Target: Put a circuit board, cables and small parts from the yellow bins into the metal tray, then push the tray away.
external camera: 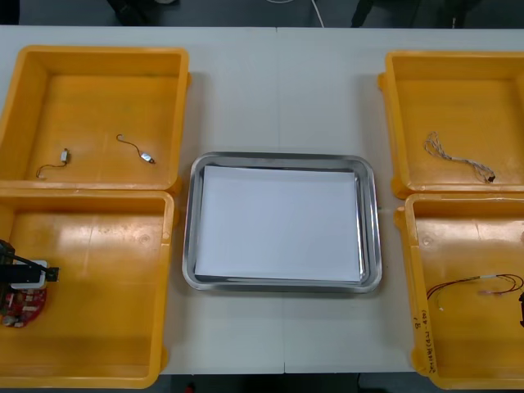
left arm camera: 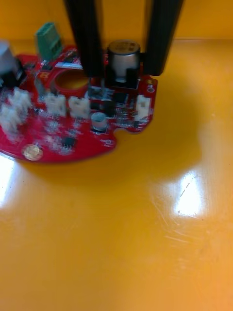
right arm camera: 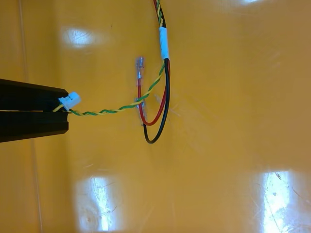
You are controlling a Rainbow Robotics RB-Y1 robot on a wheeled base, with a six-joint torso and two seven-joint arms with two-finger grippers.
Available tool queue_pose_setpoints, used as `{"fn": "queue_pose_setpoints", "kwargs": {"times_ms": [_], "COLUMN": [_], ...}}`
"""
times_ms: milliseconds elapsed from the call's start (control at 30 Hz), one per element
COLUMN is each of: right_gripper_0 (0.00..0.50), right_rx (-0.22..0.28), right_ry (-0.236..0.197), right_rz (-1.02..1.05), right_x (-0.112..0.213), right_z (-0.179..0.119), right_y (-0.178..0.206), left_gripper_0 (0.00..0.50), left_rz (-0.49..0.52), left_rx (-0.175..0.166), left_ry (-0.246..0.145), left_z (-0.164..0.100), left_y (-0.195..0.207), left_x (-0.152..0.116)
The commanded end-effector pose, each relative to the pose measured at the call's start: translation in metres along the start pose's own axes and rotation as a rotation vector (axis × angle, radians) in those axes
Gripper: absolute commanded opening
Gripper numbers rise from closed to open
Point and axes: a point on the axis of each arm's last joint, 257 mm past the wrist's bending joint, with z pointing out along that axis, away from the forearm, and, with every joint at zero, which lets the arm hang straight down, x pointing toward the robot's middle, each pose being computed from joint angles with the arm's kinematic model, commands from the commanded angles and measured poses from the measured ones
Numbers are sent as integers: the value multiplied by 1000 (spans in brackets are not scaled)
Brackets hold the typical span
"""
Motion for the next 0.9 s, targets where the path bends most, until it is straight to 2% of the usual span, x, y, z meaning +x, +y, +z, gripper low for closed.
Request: {"fn": "queue_pose_setpoints", "kwargs": {"times_ms": [33, 367, 467, 633, 733, 800, 867, 900], "right_gripper_0": [0, 0, 0, 0, 37, 119, 233, 266], "right_rx": [9, 1, 2, 11, 12, 17, 19, 19], "right_ry": [-28, -19, -18, -17, -17, -18, -20, -20], "right_rz": [12, 30, 31, 28, 26, 23, 22, 22], "right_x": [0, 9, 9, 10, 10, 10, 9, 9], "right_z": [-6, -2, -2, -2, -2, -2, -3, -3], "right_y": [-3, 0, -1, -3, -3, -5, -5, -5], "left_gripper_0": [0, 0, 0, 0, 0, 0, 0, 0], "left_rz": [96, 90, 95, 87, 84, 87, 84, 86], "left_rx": [-19, -12, -13, -1, 17, 26, 21, 18], "left_ry": [-13, -23, -34, -79, -92, -104, -118, -122], "left_z": [-2, -6, -8, -13, -12, -12, -12, -12], "left_y": [11, 16, 19, 20, 19, 20, 23, 24], "left_x": [-8, -12, -19, -39, -49, -57, -65, -67]}}
